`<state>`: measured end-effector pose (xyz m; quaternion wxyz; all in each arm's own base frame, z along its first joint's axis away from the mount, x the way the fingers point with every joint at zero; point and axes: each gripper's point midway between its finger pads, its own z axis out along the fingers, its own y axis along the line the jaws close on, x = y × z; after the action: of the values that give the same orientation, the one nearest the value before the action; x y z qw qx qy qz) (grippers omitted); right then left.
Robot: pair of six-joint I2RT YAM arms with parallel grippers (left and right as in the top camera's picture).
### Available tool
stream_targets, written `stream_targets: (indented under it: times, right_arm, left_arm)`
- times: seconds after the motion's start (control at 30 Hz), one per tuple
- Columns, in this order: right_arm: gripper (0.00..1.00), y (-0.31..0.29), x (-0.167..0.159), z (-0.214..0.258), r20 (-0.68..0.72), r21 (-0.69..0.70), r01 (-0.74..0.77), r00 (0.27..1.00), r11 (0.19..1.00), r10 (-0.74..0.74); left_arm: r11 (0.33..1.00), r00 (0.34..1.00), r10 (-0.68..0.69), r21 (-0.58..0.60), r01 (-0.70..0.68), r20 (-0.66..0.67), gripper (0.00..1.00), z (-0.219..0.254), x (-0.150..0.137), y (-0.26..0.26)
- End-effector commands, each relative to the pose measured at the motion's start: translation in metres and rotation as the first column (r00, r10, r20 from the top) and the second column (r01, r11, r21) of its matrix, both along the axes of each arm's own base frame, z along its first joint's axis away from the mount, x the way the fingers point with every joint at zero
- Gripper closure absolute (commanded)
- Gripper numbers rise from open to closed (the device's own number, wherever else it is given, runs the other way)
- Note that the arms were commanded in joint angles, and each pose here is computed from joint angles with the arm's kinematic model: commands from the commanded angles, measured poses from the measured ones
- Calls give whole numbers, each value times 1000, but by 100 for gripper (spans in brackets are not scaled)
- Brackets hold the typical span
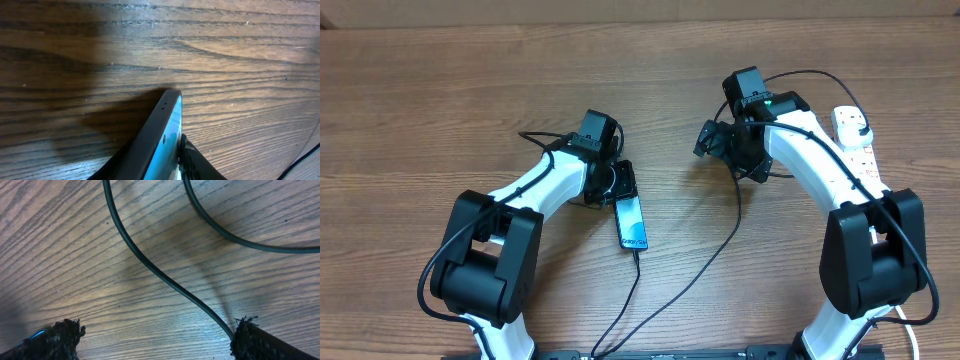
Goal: Plug charger to phone and switch on socket
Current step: 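Lower the phone flat onto the table with the left gripper, then open the left gripper to release the phone and lift away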
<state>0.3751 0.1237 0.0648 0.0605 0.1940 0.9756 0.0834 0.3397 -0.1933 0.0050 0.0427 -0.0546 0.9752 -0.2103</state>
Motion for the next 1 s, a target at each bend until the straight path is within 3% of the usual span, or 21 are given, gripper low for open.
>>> stream_targets:
  times: [0.0, 0.97]
  right_arm:
    - [0, -1, 1, 7, 21, -6, -1, 1000, 1000, 1]
    - [0, -1, 0, 7, 21, -6, -1, 1000, 1000, 1]
  left_arm:
    - [1000, 1000, 3, 14, -3, -3, 69, -2, -3, 1]
    - [1000, 1000, 10, 14, -9, -8, 63, -2, -3, 1]
